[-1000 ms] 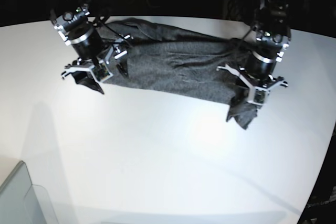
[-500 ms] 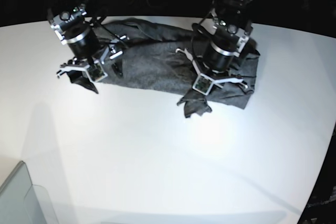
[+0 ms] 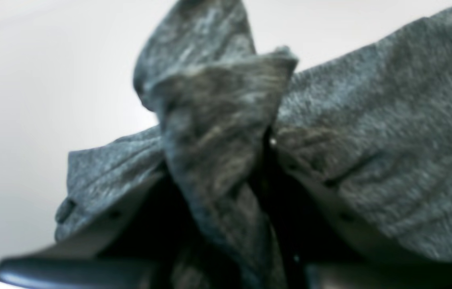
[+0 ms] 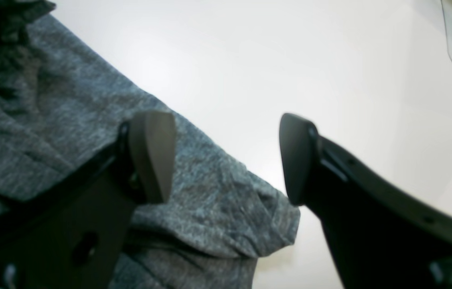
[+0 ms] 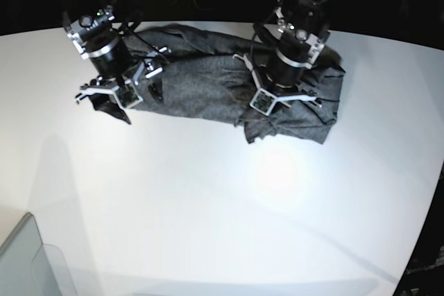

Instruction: Layout the t-shirt on the table in an organized manner, then fold the t-shirt properly

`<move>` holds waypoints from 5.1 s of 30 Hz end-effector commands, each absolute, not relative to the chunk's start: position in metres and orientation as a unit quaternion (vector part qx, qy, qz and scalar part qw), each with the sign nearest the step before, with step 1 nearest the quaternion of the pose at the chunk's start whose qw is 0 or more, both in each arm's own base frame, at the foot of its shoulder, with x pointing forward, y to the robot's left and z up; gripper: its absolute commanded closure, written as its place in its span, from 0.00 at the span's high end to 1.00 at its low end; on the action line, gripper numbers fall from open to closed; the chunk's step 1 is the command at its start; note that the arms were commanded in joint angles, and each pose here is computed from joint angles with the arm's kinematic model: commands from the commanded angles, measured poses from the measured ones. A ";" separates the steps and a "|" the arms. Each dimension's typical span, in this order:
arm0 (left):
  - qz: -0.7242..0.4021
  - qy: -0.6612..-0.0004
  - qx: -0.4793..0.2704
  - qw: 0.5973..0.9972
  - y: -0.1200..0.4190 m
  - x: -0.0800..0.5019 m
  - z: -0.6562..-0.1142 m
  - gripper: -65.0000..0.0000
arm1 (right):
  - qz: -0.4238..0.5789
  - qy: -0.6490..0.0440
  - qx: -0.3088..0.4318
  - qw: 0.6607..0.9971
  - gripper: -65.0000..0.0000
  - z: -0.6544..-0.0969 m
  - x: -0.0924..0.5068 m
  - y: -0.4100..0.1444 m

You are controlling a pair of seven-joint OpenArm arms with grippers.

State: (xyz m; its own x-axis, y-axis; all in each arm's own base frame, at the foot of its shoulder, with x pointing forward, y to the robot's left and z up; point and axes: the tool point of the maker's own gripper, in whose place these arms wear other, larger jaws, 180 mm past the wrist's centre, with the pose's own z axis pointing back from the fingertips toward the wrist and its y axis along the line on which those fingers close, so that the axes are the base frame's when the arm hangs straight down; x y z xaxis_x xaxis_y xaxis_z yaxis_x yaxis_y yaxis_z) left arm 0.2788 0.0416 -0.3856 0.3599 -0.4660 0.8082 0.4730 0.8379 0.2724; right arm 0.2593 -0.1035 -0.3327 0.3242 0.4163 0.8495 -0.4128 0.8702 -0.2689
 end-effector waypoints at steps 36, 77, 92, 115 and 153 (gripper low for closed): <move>-0.399 -0.530 0.047 0.747 -0.007 0.281 -0.359 0.26 | 0.253 -0.548 -0.001 0.797 0.63 -0.315 0.263 -0.101; -0.051 -0.589 0.052 0.805 0.161 0.318 -0.303 0.72 | 0.236 -0.551 -0.024 0.800 0.63 -0.312 0.268 -0.121; -0.115 -0.492 -0.021 0.863 0.095 0.303 -0.354 0.19 | 0.227 -0.553 -0.013 0.802 0.63 -0.313 0.267 -0.113; -0.361 -0.484 -0.117 0.789 -0.013 0.231 -0.335 0.18 | 0.188 -0.538 -0.049 0.820 0.63 -0.320 0.256 -0.150; -0.335 -0.431 -0.119 0.829 -0.026 0.260 -0.392 0.19 | 0.180 -0.529 -0.051 0.828 0.63 -0.325 0.249 -0.153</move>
